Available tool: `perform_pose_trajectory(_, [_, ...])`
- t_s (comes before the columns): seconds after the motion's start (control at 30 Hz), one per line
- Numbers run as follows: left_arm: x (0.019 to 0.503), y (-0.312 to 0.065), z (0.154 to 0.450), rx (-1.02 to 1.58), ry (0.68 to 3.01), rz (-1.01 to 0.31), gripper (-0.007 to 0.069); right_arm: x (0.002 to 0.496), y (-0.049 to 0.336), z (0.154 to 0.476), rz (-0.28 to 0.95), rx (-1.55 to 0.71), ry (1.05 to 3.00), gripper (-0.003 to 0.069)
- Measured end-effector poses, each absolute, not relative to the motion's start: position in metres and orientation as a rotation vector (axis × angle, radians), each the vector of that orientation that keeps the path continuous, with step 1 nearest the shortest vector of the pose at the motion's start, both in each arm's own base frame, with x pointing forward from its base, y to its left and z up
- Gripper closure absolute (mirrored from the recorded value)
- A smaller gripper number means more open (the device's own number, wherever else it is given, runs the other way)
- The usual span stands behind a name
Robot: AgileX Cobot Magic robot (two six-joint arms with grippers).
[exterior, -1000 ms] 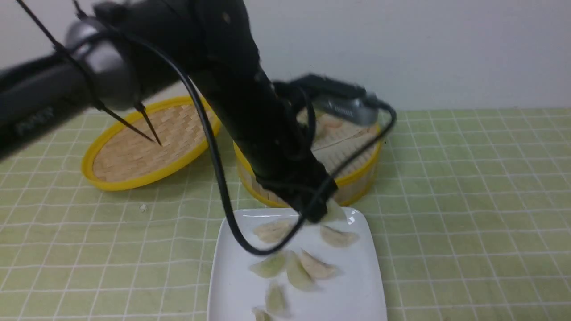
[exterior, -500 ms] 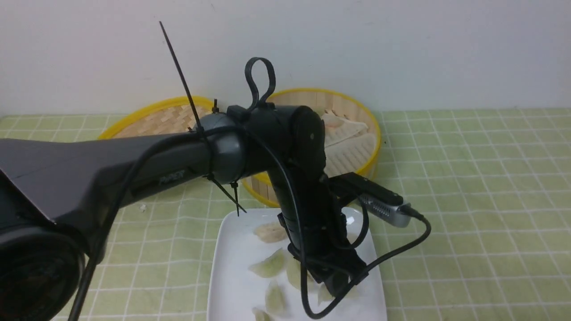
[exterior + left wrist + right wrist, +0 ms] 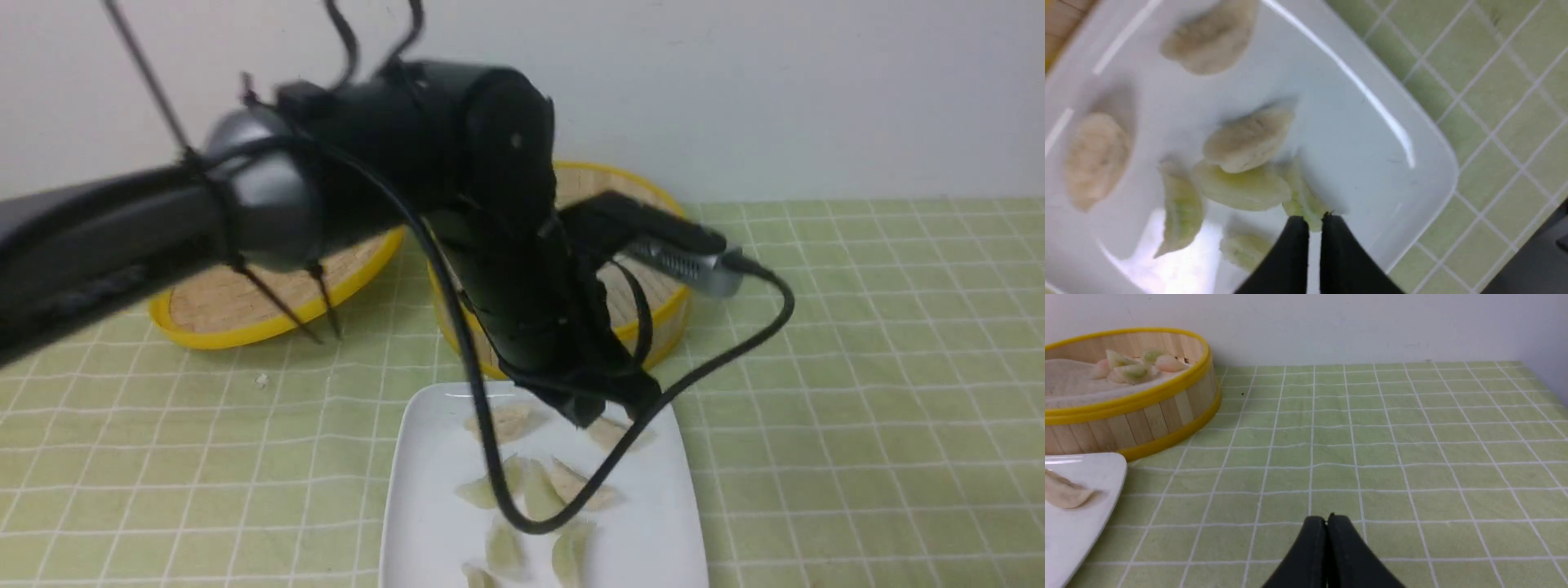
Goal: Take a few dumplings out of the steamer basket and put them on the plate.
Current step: Use the left arm to put the dumpling into the plate
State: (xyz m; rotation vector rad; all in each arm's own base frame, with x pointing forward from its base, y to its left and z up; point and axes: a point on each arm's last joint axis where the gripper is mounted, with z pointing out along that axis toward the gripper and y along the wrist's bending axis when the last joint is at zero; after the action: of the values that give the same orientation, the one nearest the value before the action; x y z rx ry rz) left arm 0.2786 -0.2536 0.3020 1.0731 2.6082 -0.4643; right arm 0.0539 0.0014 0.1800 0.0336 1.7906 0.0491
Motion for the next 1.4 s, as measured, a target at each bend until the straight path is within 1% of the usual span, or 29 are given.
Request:
perform_pose_trajectory(0.03, [0.274,-0.25,0.313,1.052,2.57,-0.476,0.062,0.054,0.001,0.18,0.049,0.034,1.791,0.0673])
perform_pose_trajectory(0.07, [0.261,-0.238,0.34,1.001,2.468,-0.506,0.0628,0.054,0.001,0.18,0.049,0.034,1.791,0.0673])
perform_pose_trajectory(0.13, [0.244,-0.223,0.364,0.945,2.35,-0.537,0.0631,0.054,0.001,0.18,0.049,0.034,1.791,0.0673])
perform_pose_trajectory(0.17, [0.239,-0.22,0.368,0.937,2.334,-0.543,0.0631,0.054,0.001,0.18,0.049,0.034,1.791,0.0673])
perform_pose_trajectory(0.23, [0.214,-0.198,0.384,0.863,2.205,-0.575,0.0631,0.054,0.001,0.18,0.049,0.034,1.791,0.0673])
perform_pose_trajectory(0.27, [0.208,-0.192,0.385,0.842,2.173,-0.582,0.0631,0.054,0.001,0.18,0.049,0.034,1.791,0.0673])
perform_pose_trajectory(0.4, [0.183,-0.169,0.376,0.77,2.091,-0.605,0.0631,0.054,0.001,0.18,0.049,0.034,1.791,0.0673])
perform_pose_trajectory(0.5, [0.167,-0.156,0.366,0.787,2.088,-0.594,0.0631,0.054,0.001,0.18,0.049,0.034,1.791,0.0673])
perform_pose_trajectory(0.57, [0.156,-0.148,0.364,0.815,2.071,-0.583,0.0631,0.054,0.001,0.18,0.049,0.034,1.791,0.0673])
perform_pose_trajectory(0.7, [0.14,-0.133,0.379,0.813,1.983,-0.577,0.0631,0.054,0.001,0.18,0.049,0.034,1.791,0.0673])
perform_pose_trajectory(0.83, [0.122,-0.113,0.394,0.802,1.896,-0.511,0.0631,0.054,0.001,0.18,0.049,0.034,1.791,0.0673])
perform_pose_trajectory(0.93, [0.105,-0.093,0.401,0.775,1.889,-0.454,0.0631,0.054,0.001,0.18,0.049,0.034,1.791,0.0673])
perform_pose_trajectory(1.13, [0.082,-0.055,0.405,0.588,1.887,-0.363,0.0631,0.054,0.001,0.18,0.049,0.034,1.791,0.0673])
perform_pose_trajectory(1.23, [0.072,-0.038,0.391,0.482,1.855,-0.32,0.0631,0.054,0.001,0.18,0.049,0.034,1.791,0.0673])
perform_pose_trajectory(1.33, [0.065,-0.025,0.367,0.372,1.815,-0.272,0.0631,0.054,0.001,0.18,0.049,0.034,1.791,0.0673])
perform_pose_trajectory(1.4, [0.061,-0.018,0.34,0.299,1.788,-0.217,0.0631,0.054,0.001,0.18,0.049,0.034,1.791,0.0673])
